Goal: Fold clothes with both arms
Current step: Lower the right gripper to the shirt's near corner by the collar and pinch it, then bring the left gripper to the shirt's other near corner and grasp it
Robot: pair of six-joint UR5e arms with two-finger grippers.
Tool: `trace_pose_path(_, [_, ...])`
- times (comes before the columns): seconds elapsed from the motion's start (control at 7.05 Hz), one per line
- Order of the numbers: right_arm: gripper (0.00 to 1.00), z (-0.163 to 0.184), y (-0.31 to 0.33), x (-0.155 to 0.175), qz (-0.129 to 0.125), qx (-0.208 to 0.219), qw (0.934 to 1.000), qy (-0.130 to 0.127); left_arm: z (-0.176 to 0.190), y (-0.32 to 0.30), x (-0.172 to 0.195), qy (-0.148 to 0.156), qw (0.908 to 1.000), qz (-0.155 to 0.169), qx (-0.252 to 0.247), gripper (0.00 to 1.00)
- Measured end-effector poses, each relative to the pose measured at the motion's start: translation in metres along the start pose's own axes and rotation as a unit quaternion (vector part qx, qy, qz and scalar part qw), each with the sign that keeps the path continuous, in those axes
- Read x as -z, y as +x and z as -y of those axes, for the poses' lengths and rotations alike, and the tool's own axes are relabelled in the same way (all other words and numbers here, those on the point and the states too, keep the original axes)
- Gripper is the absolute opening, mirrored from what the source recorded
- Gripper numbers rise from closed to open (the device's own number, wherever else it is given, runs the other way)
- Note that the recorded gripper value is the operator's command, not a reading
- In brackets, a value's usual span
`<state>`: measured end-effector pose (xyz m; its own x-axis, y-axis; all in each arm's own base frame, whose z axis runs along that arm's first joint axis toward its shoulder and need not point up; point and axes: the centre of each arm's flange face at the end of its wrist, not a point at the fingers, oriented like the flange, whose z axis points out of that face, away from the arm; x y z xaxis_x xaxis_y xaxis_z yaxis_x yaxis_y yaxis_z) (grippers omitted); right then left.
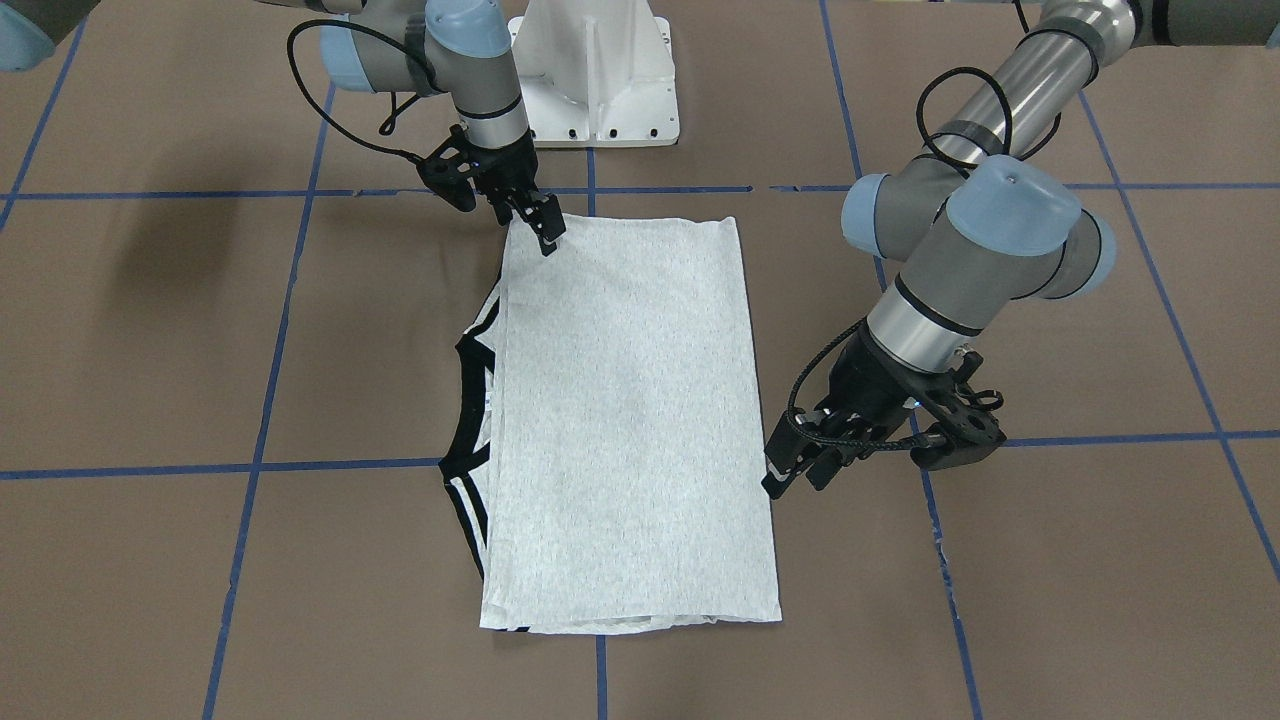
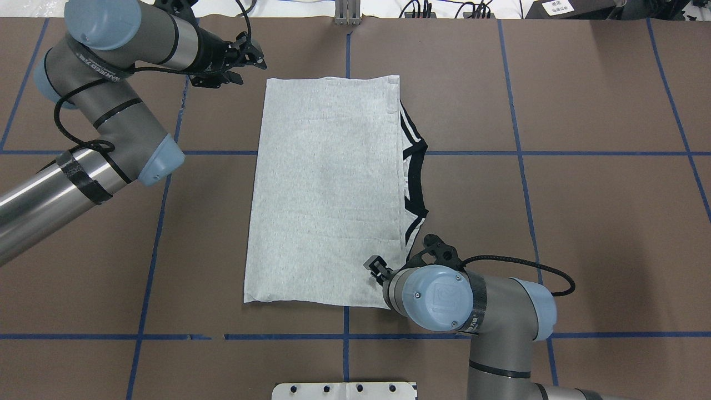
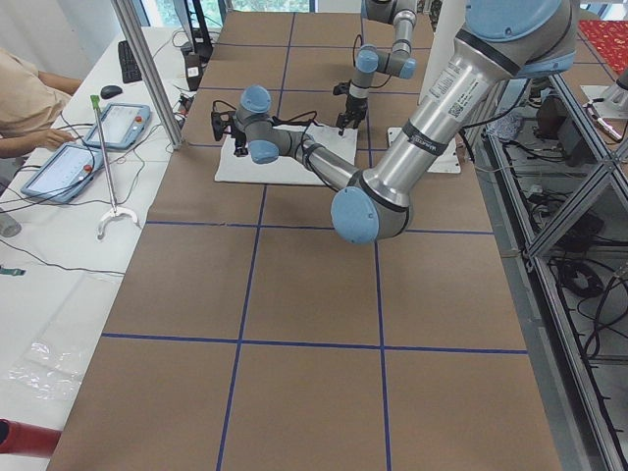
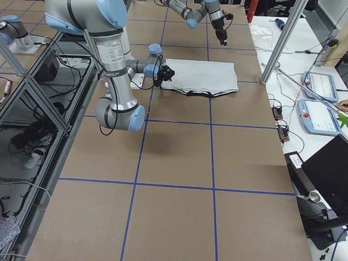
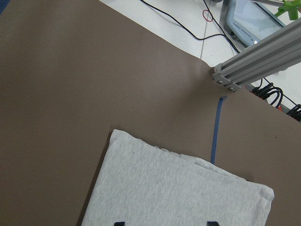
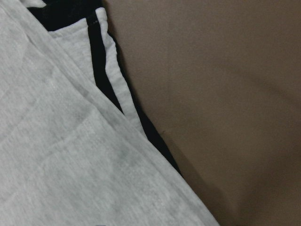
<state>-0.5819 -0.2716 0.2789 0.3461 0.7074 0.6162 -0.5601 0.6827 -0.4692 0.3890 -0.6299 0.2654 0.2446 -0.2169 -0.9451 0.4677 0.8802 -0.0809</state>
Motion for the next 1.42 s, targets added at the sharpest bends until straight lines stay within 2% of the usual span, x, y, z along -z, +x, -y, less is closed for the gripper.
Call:
trace_pose_path(0.28, [0.37, -0.001, -0.001, 0.0, 0.001, -0.001, 1.0, 0.0, 0.0, 0.0, 0.0, 0.0, 1.0, 0.0, 0.0, 0.66])
trace_pose_path(0.43, [0.22, -0.001, -0.001, 0.0, 0.001, -0.001, 1.0, 0.0, 0.0, -0.001, 0.0, 0.0, 1.0, 0.001, 0.0, 0.66])
trace_pose_path(0.57, [0.01, 0.0, -0.001, 0.0, 0.001, -0.007, 1.0, 0.001, 0.0, -0.001, 0.0, 0.0, 1.0, 0.001, 0.0, 0.66])
trace_pose_path(0.99, [0.0, 0.004, -0.005, 0.002, 0.006, -0.056, 0.9984, 0.001, 0.0, 0.0, 0.002, 0.001, 1.0, -0.001, 0.001, 0.66])
trace_pose_path(1.42, [0.0, 0.02, -0.03, 0.022, 0.029, -0.077, 0.9966, -0.001, -0.001, 0.0, 0.005, 0.001, 1.0, -0.003, 0.0, 0.66])
